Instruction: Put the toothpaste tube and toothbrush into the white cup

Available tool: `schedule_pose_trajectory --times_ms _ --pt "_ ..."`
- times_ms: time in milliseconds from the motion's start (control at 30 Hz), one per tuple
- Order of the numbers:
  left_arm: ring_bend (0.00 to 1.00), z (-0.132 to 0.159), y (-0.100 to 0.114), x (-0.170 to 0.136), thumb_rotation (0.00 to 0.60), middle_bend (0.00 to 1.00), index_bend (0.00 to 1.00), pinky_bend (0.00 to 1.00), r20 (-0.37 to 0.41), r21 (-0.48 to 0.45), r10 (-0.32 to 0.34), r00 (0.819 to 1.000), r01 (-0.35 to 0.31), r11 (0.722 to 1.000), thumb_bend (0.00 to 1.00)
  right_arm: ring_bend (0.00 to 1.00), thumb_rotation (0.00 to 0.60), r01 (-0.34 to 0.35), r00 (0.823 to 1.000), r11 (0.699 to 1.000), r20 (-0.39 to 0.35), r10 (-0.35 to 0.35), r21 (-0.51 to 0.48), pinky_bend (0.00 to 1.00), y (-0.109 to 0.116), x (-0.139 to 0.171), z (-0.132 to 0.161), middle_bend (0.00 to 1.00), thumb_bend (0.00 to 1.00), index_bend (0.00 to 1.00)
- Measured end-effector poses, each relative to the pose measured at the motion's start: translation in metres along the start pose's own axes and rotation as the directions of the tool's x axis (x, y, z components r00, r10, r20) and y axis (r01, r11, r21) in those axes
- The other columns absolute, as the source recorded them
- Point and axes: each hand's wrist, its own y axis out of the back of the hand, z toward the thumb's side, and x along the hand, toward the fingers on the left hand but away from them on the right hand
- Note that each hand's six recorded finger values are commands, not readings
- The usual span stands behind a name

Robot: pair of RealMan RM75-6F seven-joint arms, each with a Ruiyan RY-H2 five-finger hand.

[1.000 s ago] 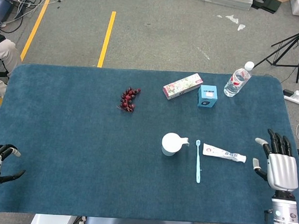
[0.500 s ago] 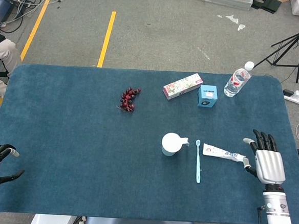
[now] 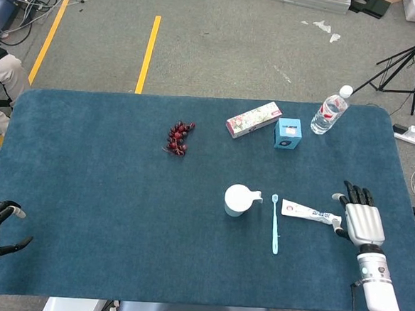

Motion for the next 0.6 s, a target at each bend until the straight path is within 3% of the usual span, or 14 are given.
schedule_pose_trajectory --times_ms 400,600 --pt "0.31 0.002 0.001 -0.002 0.600 0.37 0.46 0.38 0.007 0.000 0.003 1.000 -0.003 1.000 0.03 0.00 0.600 -0.075 0.997 0.997 0.032 0.075 -0.007 0.06 -0.021 -0.012 0.002 0.00 0.16 0.29" --pt "0.31 0.002 0.002 -0.002 0.600 0.36 0.46 0.38 0.008 0.000 0.004 1.000 -0.004 1.000 0.03 0.00 0.600 -0.107 0.994 0.993 0.033 0.108 -0.043 0.06 -0.027 -0.016 0.007 0.00 0.15 0.37"
